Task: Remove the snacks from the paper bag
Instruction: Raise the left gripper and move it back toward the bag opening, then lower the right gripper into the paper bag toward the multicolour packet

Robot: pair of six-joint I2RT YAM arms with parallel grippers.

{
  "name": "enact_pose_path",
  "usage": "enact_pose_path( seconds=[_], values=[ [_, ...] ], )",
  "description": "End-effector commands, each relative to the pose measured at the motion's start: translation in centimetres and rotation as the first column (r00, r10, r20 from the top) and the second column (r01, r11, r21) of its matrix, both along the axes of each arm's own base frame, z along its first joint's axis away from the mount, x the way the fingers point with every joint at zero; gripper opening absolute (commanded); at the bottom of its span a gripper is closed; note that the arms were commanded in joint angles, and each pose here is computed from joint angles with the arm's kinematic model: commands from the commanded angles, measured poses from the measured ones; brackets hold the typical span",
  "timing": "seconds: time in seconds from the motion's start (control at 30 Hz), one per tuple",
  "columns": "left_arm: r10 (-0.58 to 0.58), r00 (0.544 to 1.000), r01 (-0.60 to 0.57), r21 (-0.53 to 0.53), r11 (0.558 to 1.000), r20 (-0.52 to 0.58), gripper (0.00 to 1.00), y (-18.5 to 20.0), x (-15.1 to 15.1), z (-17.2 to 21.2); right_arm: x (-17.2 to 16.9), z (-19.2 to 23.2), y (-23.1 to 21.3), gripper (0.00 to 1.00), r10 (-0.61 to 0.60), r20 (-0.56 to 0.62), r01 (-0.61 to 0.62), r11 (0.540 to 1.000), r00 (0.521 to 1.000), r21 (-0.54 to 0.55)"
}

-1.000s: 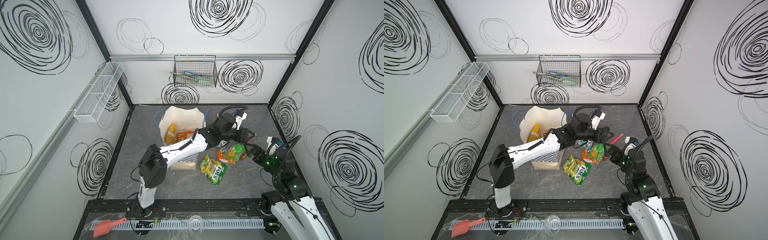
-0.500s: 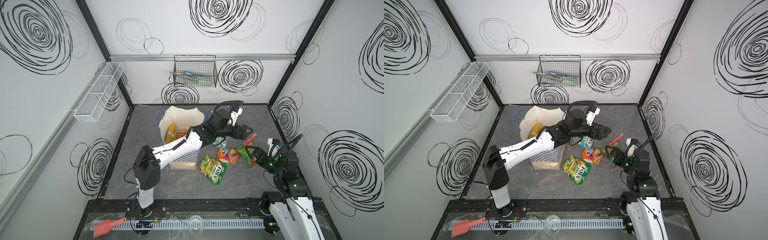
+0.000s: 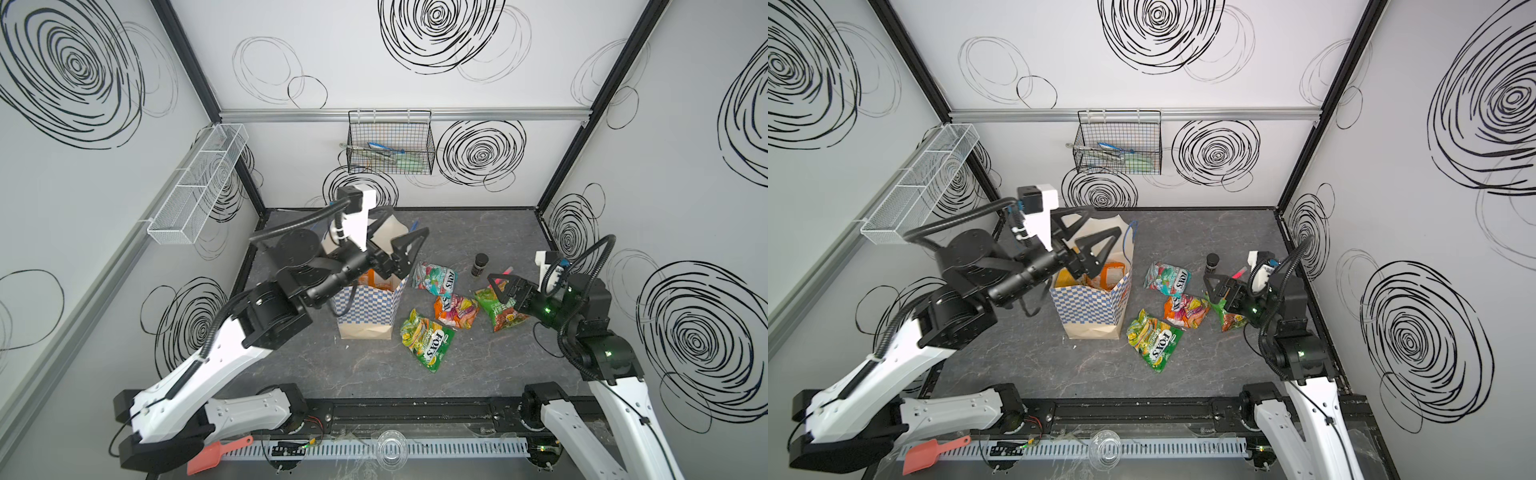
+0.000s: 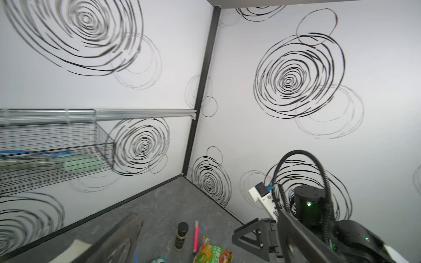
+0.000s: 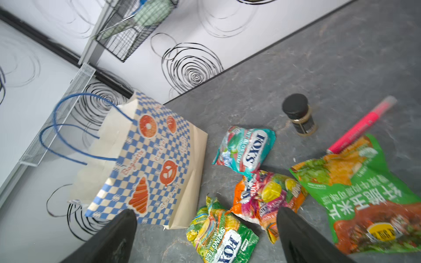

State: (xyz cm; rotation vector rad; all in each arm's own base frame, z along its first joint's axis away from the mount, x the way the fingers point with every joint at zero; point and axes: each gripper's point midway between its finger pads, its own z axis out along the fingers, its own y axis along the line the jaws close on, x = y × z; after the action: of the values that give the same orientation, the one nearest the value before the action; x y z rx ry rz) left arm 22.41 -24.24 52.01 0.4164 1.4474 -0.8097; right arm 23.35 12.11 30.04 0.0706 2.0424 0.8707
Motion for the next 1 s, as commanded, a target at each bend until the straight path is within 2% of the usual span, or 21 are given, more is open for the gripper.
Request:
enact_pose_path(
  seconds=[0.0,0.13,0.3,0.43,0.57,0.73,0.9,0.97],
  values=[
    [0.22,0.973,-0.205,0.175,0.963,-0.068,0.96,4.2,2.5,-4.5,-0.1,3.4,3.0,1.0,0.078,0.059,-0.075,0.995,0.995,-0.061],
    [0.354,0.919,-0.311,0.23,0.922,-0.173,0.96,8.8,3.5,-7.2,-0.7,7.8,9.3,1.0,0.219,0.141,-0.193,0.965,0.965,-0.18],
    [0.475,0.82,-0.387,0.302,0.871,-0.32,0.96,12.8,5.7,-12.0,-1.5,11.0,18.6,1.0,0.439,0.167,-0.359,0.861,0.883,-0.36],
    [0.532,0.751,-0.45,0.288,0.846,-0.391,0.96,16.7,7.9,-14.5,0.0,11.3,23.7,1.0,0.525,0.143,-0.436,0.805,0.839,-0.402],
    [0.555,0.705,-0.508,0.232,0.829,-0.441,0.96,20.1,10.1,-16.6,1.9,11.1,27.1,0.98,0.558,0.136,-0.469,0.786,0.819,-0.403],
    [0.461,0.727,-0.464,0.131,0.876,-0.51,0.96,20.2,12.1,-18.7,4.8,7.3,30.8,0.98,0.584,0.029,-0.527,0.751,0.811,-0.397],
    [0.476,0.729,-0.508,0.079,0.858,-0.492,0.99,21.8,12.3,-18.7,8.0,2.0,32.1,0.98,0.556,-0.1,-0.545,0.737,0.825,-0.4],
    [0.467,0.733,-0.499,0.075,0.863,-0.494,0.93,21.8,12.5,-19.1,8.5,-0.2,32.7,0.96,0.551,-0.145,-0.557,0.724,0.822,-0.407]
  ],
)
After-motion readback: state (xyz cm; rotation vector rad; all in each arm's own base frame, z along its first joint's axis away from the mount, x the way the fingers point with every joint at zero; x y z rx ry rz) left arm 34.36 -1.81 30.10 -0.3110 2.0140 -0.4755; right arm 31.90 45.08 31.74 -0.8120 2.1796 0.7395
